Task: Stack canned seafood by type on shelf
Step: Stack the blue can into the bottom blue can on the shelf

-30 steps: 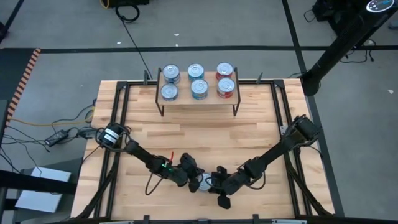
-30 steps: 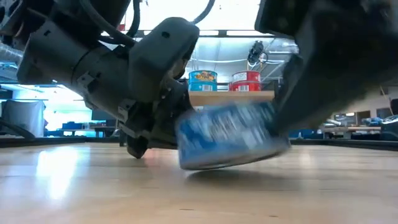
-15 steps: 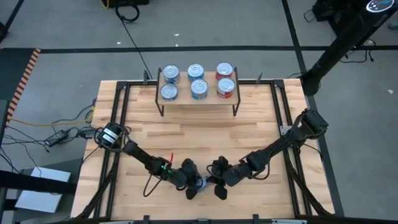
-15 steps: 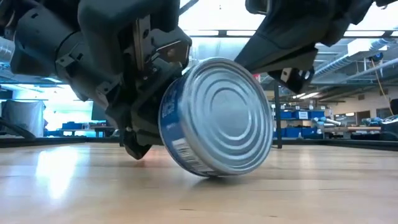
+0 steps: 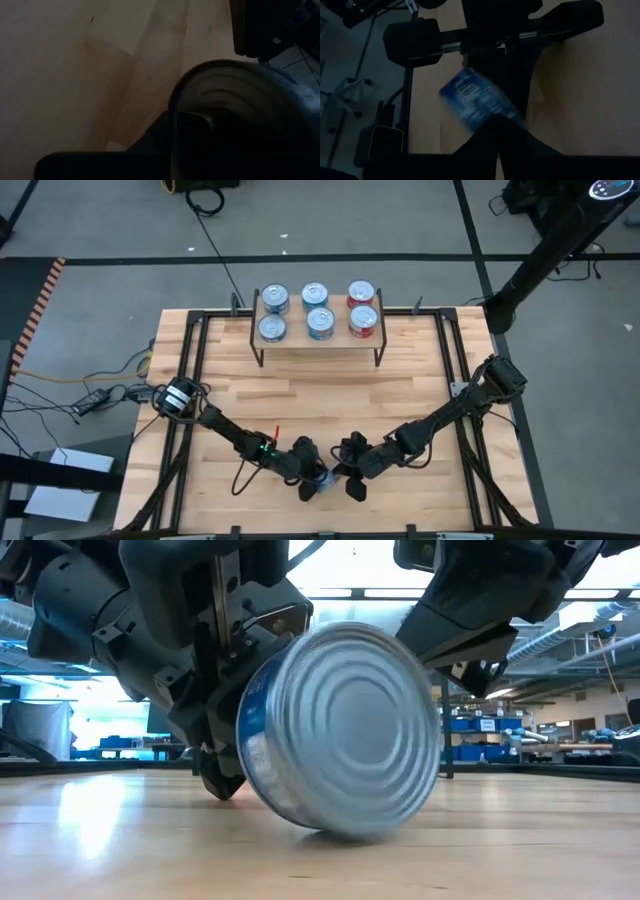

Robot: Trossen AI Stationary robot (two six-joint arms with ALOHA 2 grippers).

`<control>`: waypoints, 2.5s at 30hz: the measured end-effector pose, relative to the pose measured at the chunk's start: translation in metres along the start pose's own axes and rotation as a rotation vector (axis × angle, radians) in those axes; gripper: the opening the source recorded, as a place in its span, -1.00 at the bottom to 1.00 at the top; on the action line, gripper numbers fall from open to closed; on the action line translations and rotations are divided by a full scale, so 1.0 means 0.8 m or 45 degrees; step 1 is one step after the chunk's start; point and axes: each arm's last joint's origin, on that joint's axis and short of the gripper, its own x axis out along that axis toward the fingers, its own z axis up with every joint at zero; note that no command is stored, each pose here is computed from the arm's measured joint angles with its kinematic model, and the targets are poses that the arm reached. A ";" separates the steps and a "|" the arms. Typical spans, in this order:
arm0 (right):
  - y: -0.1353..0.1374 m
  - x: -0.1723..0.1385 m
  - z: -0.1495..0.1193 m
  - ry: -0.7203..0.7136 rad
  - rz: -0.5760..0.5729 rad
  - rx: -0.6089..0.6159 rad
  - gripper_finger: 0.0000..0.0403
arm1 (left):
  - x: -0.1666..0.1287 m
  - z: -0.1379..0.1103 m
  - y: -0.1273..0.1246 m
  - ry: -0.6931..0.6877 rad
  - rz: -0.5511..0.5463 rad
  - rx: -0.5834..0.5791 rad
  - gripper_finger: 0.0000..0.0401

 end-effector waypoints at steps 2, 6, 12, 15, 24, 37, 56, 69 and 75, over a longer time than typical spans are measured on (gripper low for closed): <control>0.000 0.000 0.000 0.001 0.001 -0.001 -0.86 | 0.000 0.000 0.000 0.000 0.000 -0.002 -0.80; 0.001 0.000 0.000 0.015 0.018 -0.002 -0.82 | 0.000 0.000 0.000 0.001 0.002 -0.006 -0.68; 0.001 0.000 -0.001 0.020 0.030 -0.001 -0.81 | 0.000 0.004 0.003 0.017 0.004 -0.014 -0.44; 0.001 0.000 0.000 0.020 0.031 -0.002 -0.81 | -0.004 0.013 0.008 0.066 0.017 -0.018 -0.32; 0.002 0.000 -0.001 0.021 0.033 -0.029 -0.75 | -0.043 0.060 -0.001 0.078 0.021 -0.039 -0.03; 0.000 0.000 -0.003 0.042 0.016 -0.064 -0.66 | -0.107 0.117 -0.081 0.266 0.054 0.047 0.29; -0.002 -0.001 -0.003 0.045 -0.005 -0.076 -0.65 | -0.036 0.108 -0.135 0.498 0.361 -0.133 0.61; -0.002 -0.001 -0.003 0.045 -0.005 -0.082 -0.65 | -0.024 0.094 -0.125 0.522 0.447 -0.139 0.61; -0.002 -0.001 -0.003 0.045 -0.004 -0.086 -0.65 | -0.017 0.091 -0.120 0.530 0.456 -0.105 0.61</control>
